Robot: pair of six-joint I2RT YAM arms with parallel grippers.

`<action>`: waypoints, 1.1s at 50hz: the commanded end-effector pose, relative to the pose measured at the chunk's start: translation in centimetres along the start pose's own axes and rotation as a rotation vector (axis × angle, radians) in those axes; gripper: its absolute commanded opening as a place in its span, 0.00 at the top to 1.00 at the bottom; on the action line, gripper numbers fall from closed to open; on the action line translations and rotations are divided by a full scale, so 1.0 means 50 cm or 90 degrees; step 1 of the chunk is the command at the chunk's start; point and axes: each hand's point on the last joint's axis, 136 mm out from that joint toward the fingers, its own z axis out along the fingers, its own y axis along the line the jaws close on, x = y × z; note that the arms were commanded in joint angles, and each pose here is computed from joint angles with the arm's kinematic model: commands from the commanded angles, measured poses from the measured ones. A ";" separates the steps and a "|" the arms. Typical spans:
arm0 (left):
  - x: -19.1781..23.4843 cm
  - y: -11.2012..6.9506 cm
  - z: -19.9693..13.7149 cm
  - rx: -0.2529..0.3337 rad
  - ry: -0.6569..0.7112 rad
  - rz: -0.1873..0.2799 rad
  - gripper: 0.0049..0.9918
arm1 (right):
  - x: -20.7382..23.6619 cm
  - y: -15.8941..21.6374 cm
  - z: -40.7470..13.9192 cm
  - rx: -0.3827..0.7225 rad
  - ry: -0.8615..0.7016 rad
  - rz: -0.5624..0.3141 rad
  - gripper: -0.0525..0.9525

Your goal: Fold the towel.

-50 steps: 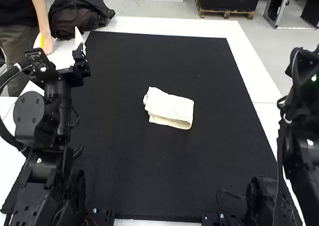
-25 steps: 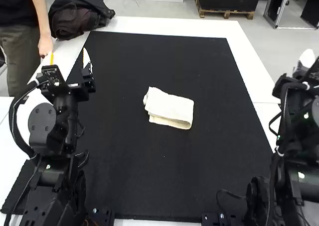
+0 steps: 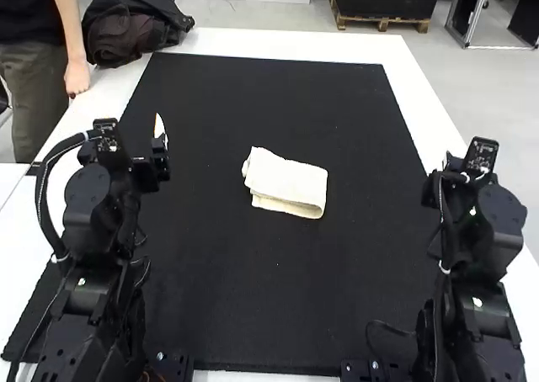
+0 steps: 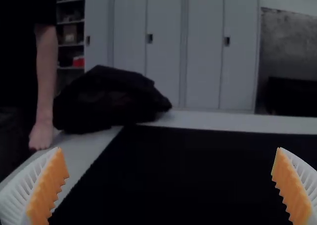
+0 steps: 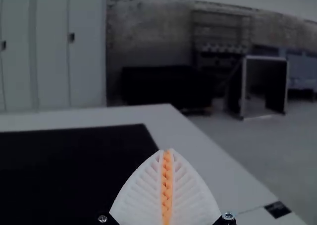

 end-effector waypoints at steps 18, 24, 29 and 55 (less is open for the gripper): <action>0.084 -0.011 -0.008 0.027 0.103 0.028 0.02 | 0.112 0.003 -0.012 -0.008 0.136 0.010 0.95; 0.093 -0.008 -0.009 0.026 0.115 0.029 0.03 | 0.114 0.009 -0.012 -0.020 0.139 0.011 0.92; 0.092 -0.006 -0.009 0.021 0.115 0.009 0.03 | 0.118 0.010 -0.013 -0.022 0.144 0.011 0.82; 0.089 -0.008 -0.009 0.023 0.112 0.002 0.02 | 0.129 0.049 -0.019 -0.093 0.158 0.009 0.03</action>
